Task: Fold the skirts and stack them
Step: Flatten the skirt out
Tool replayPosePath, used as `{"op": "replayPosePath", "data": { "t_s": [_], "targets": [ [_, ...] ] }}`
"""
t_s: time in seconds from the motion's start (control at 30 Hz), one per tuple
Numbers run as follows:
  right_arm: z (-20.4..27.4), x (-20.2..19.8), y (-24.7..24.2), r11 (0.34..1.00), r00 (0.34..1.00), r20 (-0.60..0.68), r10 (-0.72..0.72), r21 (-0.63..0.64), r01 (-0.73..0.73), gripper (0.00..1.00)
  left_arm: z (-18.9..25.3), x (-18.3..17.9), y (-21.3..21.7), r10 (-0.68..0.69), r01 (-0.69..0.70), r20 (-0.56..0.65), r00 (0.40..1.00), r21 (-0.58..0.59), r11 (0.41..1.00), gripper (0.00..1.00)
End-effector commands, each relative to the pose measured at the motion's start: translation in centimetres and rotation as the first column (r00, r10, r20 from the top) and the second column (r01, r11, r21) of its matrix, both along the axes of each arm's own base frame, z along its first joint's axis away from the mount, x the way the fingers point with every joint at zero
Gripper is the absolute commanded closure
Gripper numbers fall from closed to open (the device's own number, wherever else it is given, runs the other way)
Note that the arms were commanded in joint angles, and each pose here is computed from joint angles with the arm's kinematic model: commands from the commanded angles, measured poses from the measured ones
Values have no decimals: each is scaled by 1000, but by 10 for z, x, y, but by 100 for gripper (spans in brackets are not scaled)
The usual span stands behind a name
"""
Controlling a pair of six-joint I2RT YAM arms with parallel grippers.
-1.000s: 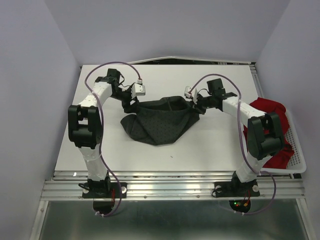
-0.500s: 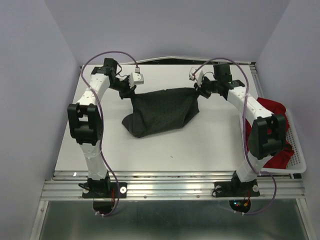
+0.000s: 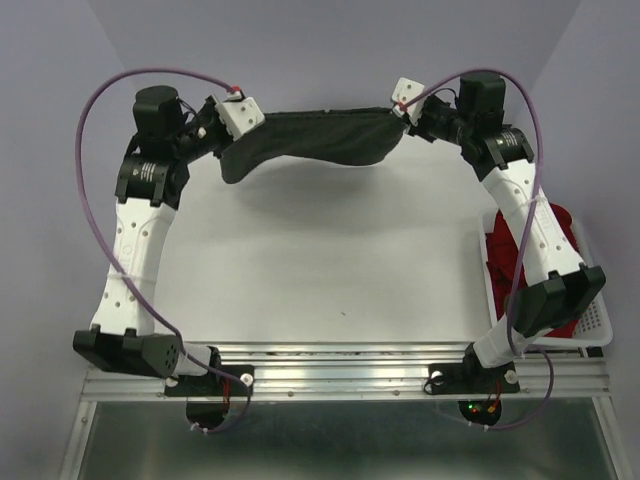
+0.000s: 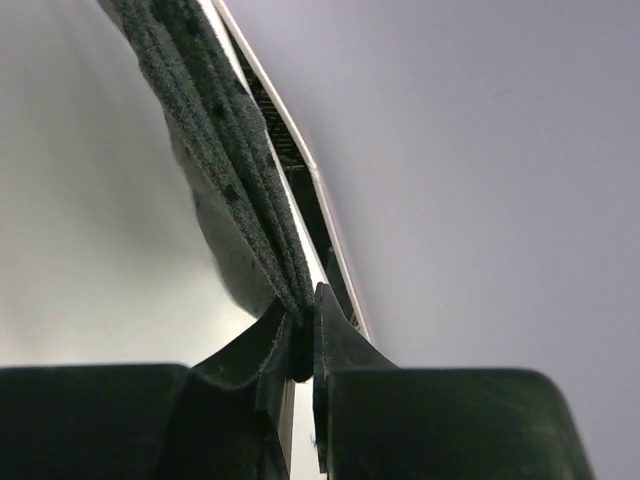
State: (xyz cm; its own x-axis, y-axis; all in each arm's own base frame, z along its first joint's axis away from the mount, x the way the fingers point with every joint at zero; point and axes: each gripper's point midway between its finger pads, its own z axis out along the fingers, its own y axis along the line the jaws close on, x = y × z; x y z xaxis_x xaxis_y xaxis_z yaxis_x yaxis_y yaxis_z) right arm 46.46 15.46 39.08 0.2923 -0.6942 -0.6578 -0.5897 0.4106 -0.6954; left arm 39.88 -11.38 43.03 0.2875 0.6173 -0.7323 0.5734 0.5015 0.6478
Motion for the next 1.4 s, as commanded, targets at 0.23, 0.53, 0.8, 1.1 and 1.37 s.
{"op": "replayPosePath", "data": {
  "t_s": [0.23, 0.53, 0.8, 1.1, 1.37],
  "targets": [
    [23, 11, -78, 947, 949, 48, -312, -70, 315, 99, 22, 9, 75, 401, -389, 71, 913, -137, 911, 100],
    [-9, 96, -65, 937, 937, 47, -345, -33, 347, 99, 4, 96, 53, 368, -371, -52, 928, -196, 908, 100],
    [56, 187, -68, 889, 817, 350, -458, 174, 423, 99, 41, 202, 71, 520, -478, 47, 853, -331, 813, 100],
    [68, 179, -85, 857, 777, 382, -500, 349, 380, 99, 53, 189, 70, 500, -394, 208, 841, -398, 828, 100],
    [-200, 114, -45, 976, 981, -35, -189, -118, 184, 99, -171, 175, 50, 373, -384, -133, 918, -67, 921, 100]
  ]
}}
